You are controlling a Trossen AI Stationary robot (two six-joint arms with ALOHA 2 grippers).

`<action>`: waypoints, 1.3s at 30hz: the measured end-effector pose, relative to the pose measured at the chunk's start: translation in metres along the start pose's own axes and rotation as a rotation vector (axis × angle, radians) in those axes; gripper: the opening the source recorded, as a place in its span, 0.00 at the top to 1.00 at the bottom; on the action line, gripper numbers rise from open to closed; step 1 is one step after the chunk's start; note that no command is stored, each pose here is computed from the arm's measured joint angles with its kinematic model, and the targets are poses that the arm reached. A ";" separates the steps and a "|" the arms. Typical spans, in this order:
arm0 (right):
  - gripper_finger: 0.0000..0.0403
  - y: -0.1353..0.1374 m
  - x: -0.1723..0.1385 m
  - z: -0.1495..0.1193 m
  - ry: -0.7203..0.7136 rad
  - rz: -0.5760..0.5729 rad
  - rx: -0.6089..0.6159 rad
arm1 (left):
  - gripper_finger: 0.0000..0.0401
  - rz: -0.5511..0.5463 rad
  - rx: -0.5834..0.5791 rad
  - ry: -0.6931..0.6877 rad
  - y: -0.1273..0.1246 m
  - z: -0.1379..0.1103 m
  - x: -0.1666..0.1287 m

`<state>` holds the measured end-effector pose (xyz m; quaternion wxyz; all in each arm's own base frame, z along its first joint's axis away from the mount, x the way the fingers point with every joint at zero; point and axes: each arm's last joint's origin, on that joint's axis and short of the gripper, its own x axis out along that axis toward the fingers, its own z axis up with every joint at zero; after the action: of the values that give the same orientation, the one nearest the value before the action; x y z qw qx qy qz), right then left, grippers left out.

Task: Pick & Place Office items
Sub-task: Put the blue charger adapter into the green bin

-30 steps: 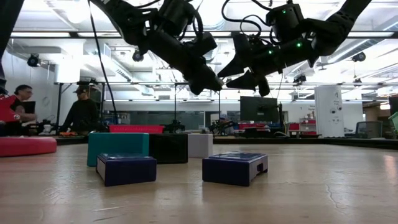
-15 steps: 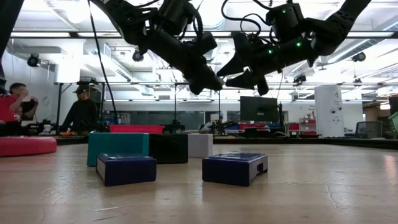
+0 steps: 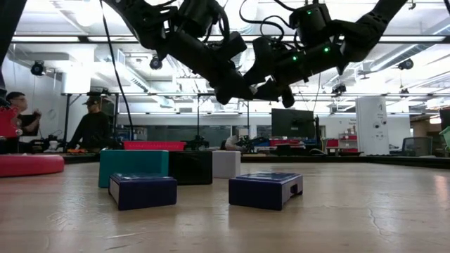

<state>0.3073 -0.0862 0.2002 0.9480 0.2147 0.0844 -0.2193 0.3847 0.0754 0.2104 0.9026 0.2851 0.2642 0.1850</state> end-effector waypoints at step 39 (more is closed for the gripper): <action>0.66 -0.001 0.005 -0.004 0.025 -0.031 -0.050 | 0.49 -0.007 0.057 0.020 -0.001 -0.002 0.000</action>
<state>0.3109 -0.0874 0.1954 0.9484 0.1926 0.1051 -0.2289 0.3838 0.0750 0.2084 0.8921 0.3080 0.2792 0.1772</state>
